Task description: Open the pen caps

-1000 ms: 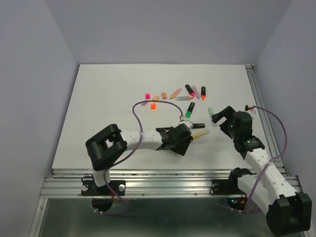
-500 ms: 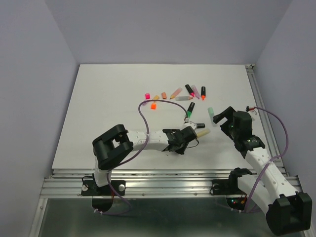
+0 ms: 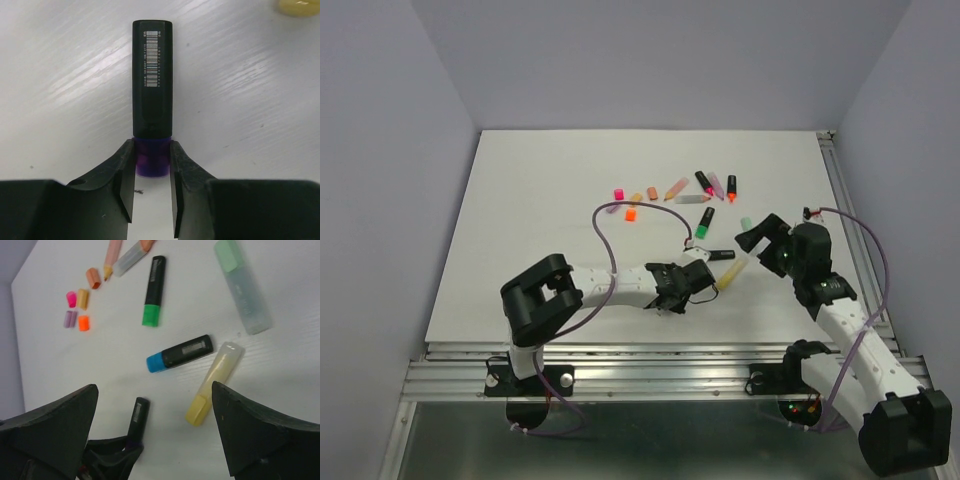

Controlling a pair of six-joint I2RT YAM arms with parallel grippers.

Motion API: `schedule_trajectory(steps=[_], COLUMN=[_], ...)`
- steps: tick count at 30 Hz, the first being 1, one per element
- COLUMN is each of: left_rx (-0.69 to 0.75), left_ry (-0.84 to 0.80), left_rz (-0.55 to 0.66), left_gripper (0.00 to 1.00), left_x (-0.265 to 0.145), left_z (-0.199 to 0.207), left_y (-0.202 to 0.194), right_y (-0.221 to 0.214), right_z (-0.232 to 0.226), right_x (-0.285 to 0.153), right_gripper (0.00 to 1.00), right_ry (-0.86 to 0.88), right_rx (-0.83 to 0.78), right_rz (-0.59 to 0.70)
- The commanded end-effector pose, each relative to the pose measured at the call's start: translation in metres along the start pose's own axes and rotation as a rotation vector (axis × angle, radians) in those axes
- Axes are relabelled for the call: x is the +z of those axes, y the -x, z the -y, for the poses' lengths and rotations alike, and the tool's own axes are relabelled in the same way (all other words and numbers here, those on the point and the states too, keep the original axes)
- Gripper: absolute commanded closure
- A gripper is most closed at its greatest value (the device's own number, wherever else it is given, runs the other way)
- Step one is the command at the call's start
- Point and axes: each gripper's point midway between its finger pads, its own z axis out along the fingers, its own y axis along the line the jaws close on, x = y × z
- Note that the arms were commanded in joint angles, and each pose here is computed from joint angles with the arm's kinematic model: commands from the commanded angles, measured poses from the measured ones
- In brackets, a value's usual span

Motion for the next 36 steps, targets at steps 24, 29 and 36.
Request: schedule_trajectory(steps=[24, 29, 36], left_rx=[-0.190, -0.193, -0.209], left_ry=[-0.041, -0.042, -0.043], left_rz=[0.391, 0.409, 0.417], left_gripper=[1.00, 1.00, 1.00], left_x=[-0.094, -0.100, -0.104], left_z=[-0.009, -0.012, -0.015], left_y=[0.107, 0.113, 0.117], right_y=[-0.073, -0.087, -0.085], right_z=[-0.147, -0.163, -0.166], right_x=[0.034, 0.036, 0.043], right_gripper=[0.00, 0.24, 0.99], right_ry=[0.489, 0.537, 0.499], right_rx=[-0.117, -0.132, -0.177], right_rz=[-0.330, -0.368, -0.336])
